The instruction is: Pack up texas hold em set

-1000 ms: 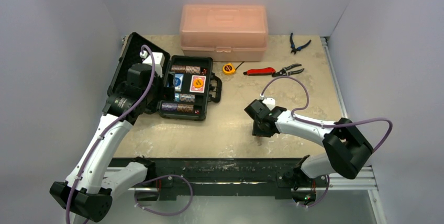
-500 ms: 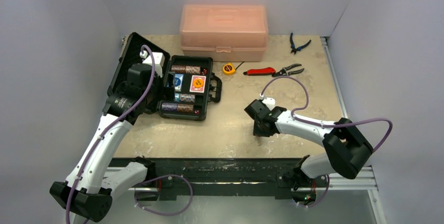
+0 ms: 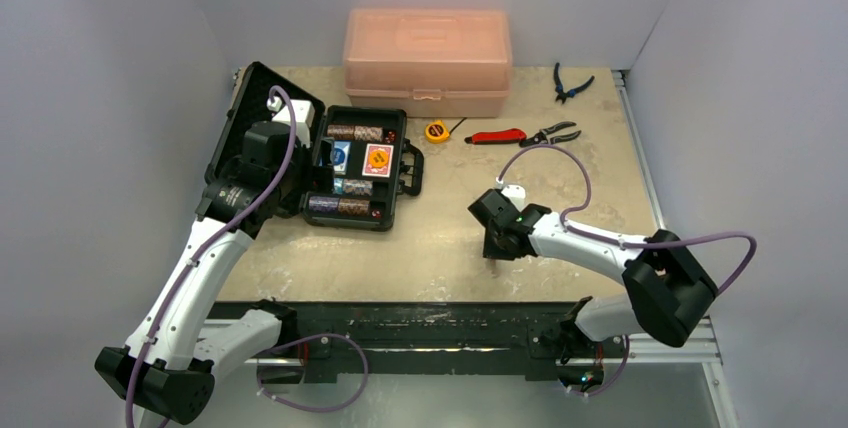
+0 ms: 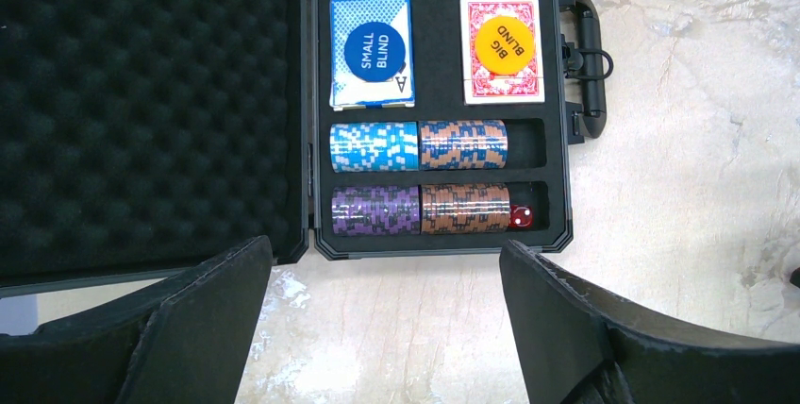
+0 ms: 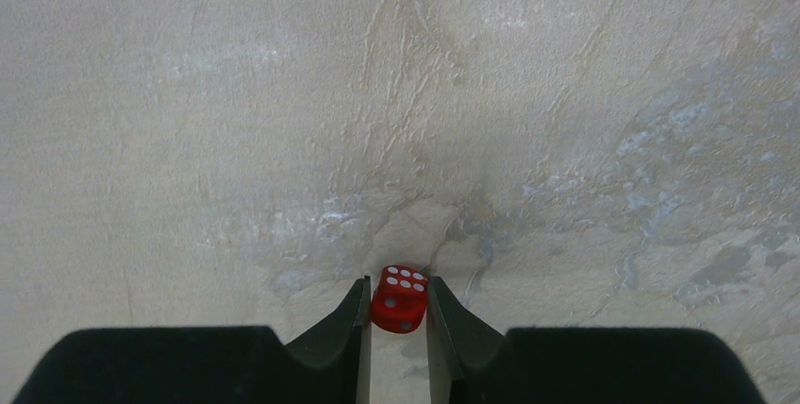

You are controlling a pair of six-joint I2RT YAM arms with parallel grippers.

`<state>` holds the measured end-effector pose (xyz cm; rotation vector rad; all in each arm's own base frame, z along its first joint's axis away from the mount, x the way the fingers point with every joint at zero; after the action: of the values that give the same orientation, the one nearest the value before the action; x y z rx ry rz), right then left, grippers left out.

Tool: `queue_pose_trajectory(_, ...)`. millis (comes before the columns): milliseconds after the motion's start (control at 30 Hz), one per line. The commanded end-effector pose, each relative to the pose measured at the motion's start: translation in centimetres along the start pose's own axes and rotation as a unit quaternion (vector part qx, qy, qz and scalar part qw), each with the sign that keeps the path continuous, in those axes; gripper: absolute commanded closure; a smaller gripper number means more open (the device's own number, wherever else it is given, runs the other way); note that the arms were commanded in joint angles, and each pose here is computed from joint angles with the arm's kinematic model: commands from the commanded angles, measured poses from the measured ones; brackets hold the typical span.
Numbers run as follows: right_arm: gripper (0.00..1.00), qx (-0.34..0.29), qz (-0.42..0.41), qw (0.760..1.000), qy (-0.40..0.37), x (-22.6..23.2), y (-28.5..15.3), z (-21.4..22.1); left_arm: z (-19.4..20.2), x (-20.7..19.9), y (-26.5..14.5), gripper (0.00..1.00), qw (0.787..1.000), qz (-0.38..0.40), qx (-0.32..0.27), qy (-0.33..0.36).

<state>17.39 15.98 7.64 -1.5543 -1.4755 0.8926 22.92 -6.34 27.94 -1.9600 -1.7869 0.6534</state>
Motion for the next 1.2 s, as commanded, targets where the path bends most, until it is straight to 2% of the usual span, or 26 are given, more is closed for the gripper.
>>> queue_pose_trajectory(0,1.00,-0.015,-0.010,1.000,-0.002,0.2,-0.5,-0.5,-0.8,0.0,-0.4,0.09,1.000,0.000,-0.026,0.004)
queue_pose_trajectory(900,1.00,-0.051,-0.048,0.997,-0.011,1.5,-2.7,-2.9,-0.9,0.1,-0.5,0.09,1.000,-0.002,-0.028,0.004)
queue_pose_trajectory(1167,1.00,-0.070,-0.086,0.994,-0.015,2.7,-4.1,-4.1,-0.8,0.0,-0.5,0.09,1.000,-0.001,-0.028,0.004)
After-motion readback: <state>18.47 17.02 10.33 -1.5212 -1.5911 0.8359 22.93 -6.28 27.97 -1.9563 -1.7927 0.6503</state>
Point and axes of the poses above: each gripper's point midway between its finger pads, its own y axis out along the fingers, its own x axis along the line the jaws close on, z = x × y, the point moved 6 cm from there along -y, back along the fingers, and after that the axes turned 3 degrees about -y, right-handed, at the moved point
